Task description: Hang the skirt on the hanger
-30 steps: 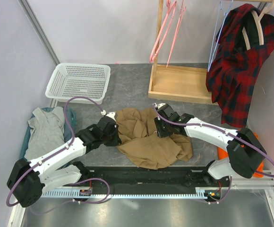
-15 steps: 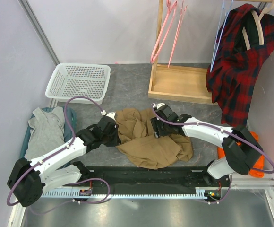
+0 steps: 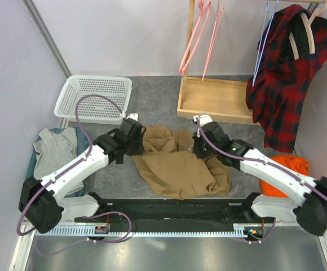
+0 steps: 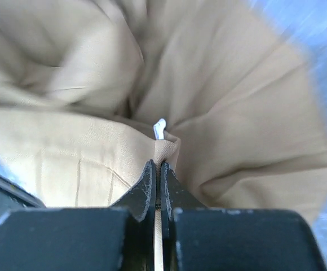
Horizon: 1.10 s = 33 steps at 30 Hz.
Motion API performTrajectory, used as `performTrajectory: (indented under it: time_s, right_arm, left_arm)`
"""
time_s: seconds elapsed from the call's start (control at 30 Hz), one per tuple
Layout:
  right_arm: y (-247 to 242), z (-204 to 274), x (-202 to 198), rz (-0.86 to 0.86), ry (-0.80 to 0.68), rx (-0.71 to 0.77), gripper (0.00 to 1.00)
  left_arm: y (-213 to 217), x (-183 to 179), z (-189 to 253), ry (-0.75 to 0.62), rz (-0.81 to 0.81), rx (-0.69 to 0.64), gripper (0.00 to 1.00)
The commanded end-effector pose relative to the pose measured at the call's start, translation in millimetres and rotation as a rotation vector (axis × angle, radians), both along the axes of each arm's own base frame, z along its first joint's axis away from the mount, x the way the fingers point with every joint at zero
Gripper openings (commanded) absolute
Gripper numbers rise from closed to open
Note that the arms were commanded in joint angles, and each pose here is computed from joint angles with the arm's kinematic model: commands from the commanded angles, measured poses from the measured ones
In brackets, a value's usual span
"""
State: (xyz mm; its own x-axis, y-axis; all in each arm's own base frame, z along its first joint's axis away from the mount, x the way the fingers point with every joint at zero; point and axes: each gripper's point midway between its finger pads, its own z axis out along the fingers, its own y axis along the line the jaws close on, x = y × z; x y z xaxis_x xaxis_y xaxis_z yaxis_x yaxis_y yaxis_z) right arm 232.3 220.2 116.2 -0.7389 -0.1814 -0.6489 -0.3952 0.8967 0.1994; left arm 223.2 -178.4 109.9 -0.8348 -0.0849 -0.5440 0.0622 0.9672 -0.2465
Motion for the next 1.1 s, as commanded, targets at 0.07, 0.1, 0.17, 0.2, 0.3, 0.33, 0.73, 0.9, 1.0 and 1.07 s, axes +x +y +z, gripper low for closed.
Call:
performTrajectory:
  time_s: [0.07, 0.1, 0.17, 0.2, 0.3, 0.33, 0.73, 0.9, 1.0, 1.07]
  right_arm:
    - [-23, 127, 40, -0.115, -0.436, 0.095, 0.0]
    - [-26, 140, 43, -0.132, -0.481, 0.11, 0.0]
    - [-35, 169, 46, -0.164, -0.579, 0.143, 0.0]
    - [-37, 190, 48, -0.182, -0.638, 0.184, 0.0]
    - [-46, 219, 51, -0.217, -0.769, 0.227, 0.0]
    - [-49, 223, 52, -0.223, -0.796, 0.23, 0.0]
    - [-32, 68, 2, -0.196, -0.521, 0.5, 0.0]
    - [-38, 37, -1, -0.246, -0.429, 0.432, 0.0]
    - [-41, 17, 0, -0.267, -0.32, 0.295, 0.0]
    - [-46, -16, -9, -0.268, -0.177, 0.141, 0.0]
  left_arm:
    - [38, 86, 102, -0.257, 0.153, 0.02, 0.02]
    - [43, 92, 113, -0.281, 0.166, 0.018, 0.02]
    - [53, 105, 147, -0.352, 0.194, 0.016, 0.02]
    - [58, 108, 156, -0.369, 0.205, 0.025, 0.02]
    - [68, 115, 185, -0.429, 0.245, 0.041, 0.02]
    - [71, 116, 189, -0.441, 0.263, 0.051, 0.02]
    - [36, 76, 20, -0.165, 0.274, -0.071, 0.02]
    - [30, 43, -38, -0.041, 0.252, -0.051, 0.02]
    - [29, 30, -54, 0.007, 0.236, -0.051, 0.02]
    - [26, 26, -58, 0.02, 0.22, -0.049, 0.02]
